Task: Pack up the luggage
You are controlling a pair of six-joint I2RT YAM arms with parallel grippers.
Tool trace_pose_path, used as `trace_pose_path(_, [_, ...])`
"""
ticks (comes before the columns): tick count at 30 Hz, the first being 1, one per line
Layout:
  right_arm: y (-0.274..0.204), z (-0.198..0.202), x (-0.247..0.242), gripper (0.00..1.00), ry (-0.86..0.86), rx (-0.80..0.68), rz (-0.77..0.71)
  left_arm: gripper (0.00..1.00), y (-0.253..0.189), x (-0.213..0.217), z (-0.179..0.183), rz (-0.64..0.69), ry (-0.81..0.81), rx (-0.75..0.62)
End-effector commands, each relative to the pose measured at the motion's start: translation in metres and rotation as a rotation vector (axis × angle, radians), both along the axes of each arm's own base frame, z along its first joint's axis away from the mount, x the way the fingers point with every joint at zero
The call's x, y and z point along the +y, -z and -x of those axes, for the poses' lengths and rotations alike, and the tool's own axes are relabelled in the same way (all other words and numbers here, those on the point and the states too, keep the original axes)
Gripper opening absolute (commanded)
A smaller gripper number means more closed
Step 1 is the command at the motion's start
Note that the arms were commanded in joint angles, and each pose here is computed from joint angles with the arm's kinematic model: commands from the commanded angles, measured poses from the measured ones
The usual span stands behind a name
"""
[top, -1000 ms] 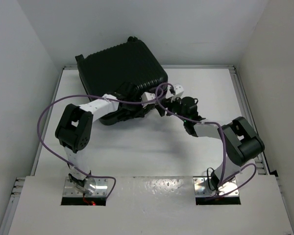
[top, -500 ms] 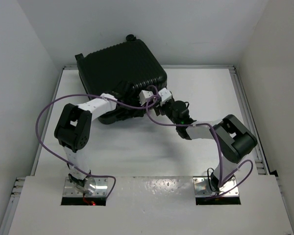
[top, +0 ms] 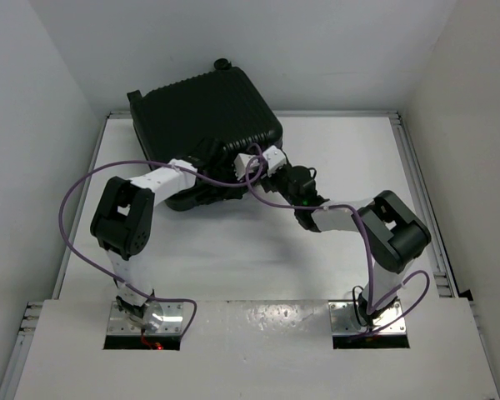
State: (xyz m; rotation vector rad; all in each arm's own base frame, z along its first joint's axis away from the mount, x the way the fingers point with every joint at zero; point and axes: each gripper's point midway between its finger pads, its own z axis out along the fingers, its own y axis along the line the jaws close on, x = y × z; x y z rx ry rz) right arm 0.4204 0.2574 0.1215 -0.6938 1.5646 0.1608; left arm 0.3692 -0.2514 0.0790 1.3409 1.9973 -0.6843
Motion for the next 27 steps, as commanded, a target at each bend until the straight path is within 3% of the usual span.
trace_pose_path(1, [0.03,0.017,0.007,0.56,-0.04,0.065,0.104,0.07,-0.05,-0.012,0.004,0.299,-0.047,0.178])
trace_pose_path(8, [0.051,0.032,0.006,0.57,-0.044,0.111,0.122,0.07,-0.051,-0.012,0.003,0.305,-0.056,0.184])
trace_pose_path(11, [0.057,0.026,0.004,0.48,-0.028,0.119,0.124,0.07,-0.051,-0.013,0.004,0.307,-0.061,0.192])
trace_pose_path(15, [0.053,0.013,0.004,0.47,0.0,0.105,0.121,0.07,-0.051,-0.013,0.004,0.307,-0.061,0.192])
trace_pose_path(27, [0.031,0.002,0.01,0.07,-0.029,0.04,0.077,0.07,-0.045,-0.002,0.006,0.296,-0.089,0.203])
